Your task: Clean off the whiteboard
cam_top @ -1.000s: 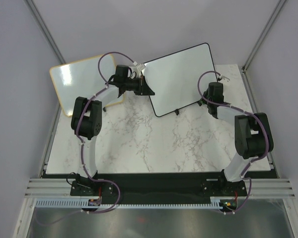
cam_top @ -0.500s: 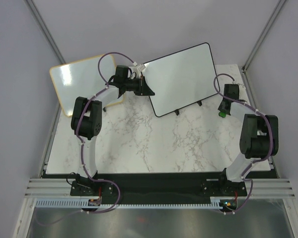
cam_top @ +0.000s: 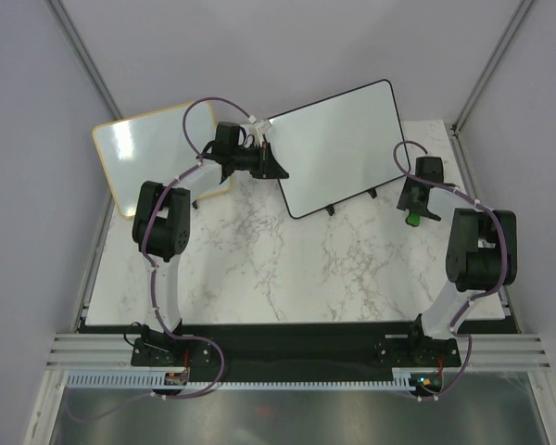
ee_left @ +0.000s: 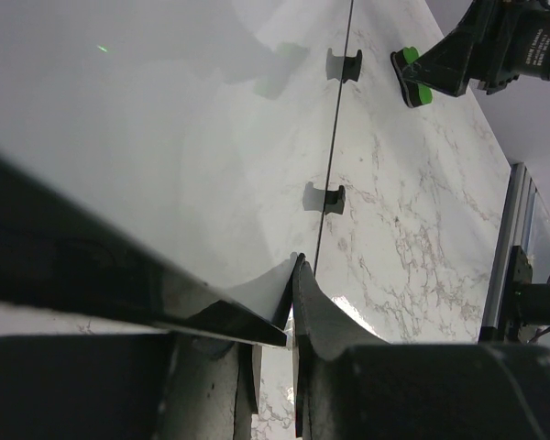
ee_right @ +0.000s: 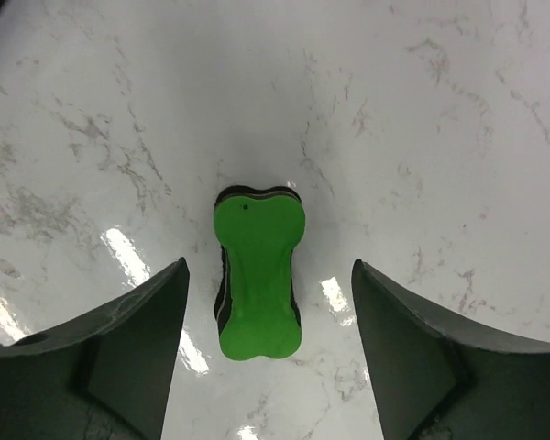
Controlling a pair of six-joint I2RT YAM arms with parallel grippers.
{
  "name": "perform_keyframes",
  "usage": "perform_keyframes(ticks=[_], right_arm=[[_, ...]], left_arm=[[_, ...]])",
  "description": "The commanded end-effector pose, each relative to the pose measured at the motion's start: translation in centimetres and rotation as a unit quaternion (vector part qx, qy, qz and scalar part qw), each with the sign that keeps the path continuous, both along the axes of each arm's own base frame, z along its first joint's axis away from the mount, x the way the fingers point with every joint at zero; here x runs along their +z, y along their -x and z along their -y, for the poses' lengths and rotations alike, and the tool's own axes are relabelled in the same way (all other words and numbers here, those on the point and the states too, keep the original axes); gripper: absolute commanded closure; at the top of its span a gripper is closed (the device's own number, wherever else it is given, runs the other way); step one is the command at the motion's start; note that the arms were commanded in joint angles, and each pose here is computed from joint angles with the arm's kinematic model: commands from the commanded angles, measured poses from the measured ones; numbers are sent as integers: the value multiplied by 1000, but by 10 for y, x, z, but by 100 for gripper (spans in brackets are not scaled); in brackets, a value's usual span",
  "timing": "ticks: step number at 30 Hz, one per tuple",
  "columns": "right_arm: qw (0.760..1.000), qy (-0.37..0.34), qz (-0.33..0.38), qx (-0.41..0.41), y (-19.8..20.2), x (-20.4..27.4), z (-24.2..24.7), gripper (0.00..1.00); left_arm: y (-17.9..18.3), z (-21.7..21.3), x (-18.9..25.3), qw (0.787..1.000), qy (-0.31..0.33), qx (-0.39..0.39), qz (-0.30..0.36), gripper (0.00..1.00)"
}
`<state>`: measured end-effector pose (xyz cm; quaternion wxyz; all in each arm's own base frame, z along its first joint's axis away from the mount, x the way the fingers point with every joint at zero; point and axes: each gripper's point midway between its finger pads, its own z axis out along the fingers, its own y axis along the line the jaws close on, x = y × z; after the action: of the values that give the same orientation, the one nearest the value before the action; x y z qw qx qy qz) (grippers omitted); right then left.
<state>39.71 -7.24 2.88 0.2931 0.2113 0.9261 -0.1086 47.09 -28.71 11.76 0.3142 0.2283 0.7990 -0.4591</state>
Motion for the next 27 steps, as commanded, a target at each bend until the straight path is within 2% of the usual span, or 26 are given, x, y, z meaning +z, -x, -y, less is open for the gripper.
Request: perform_keyframes(ticks=[1, 2, 4, 7, 13, 18, 22, 25, 27], right_arm=[[994, 36, 55, 87, -18, 43, -24, 21], [991, 38, 61, 110, -20, 44, -31, 22], [976, 15, 80, 202, -31, 43, -77, 25], [964, -31, 77, 252, -41, 28, -104, 34], [954, -47, 64, 287, -61, 7, -120, 39], [949, -12, 77, 306, -77, 11, -115, 40], [944, 10, 71, 322, -87, 3, -112, 47], [942, 6, 64, 329, -88, -1, -114, 64], [942, 11, 69, 330, -89, 3, -113, 65]], left_arm=[[7, -9, -37, 996, -88, 3, 17, 98], [6, -9, -36, 996, -88, 4, 19, 98], [4, -9, -35, 996, -90, 5, 20, 98], [4, -9, -36, 996, -91, 5, 18, 98], [1, -9, -35, 995, -94, 5, 21, 98], [-2, -9, -39, 995, -98, 7, 17, 98], [-4, -10, -41, 995, -101, 11, 16, 98], [-4, -12, -42, 994, -107, 13, 17, 98], [-3, -12, -45, 994, -110, 13, 15, 98]])
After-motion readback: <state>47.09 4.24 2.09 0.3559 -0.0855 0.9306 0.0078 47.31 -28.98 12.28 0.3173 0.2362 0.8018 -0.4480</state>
